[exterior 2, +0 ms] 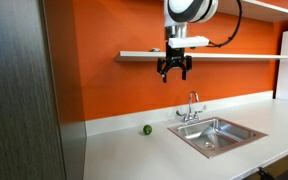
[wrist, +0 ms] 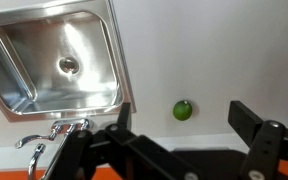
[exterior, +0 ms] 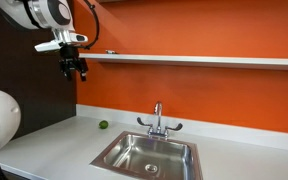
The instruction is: Pick up one object from the counter and put it on the shelf
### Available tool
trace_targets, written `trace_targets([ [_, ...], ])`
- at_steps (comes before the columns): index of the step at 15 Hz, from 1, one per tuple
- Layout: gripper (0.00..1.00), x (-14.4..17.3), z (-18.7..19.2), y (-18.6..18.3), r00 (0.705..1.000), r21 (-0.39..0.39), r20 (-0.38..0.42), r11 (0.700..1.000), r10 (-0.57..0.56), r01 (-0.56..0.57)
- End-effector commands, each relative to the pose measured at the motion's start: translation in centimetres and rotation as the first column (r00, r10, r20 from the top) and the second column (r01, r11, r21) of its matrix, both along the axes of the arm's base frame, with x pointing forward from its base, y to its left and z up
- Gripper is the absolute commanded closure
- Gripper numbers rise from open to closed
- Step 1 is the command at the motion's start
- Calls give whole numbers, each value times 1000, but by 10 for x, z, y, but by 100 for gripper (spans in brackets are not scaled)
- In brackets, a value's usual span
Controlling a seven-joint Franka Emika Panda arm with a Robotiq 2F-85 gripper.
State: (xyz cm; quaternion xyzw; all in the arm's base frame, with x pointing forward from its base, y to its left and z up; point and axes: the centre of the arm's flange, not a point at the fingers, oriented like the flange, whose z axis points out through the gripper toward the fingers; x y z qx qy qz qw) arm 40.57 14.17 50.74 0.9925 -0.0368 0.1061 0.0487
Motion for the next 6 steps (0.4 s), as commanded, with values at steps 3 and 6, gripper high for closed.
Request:
trace_targets([
  [3,0,-4,-28,-20,1000,12,1,1000,-2,2],
  [6,0,-4,-33,-22,1000,10,-4,1000,-4,4],
])
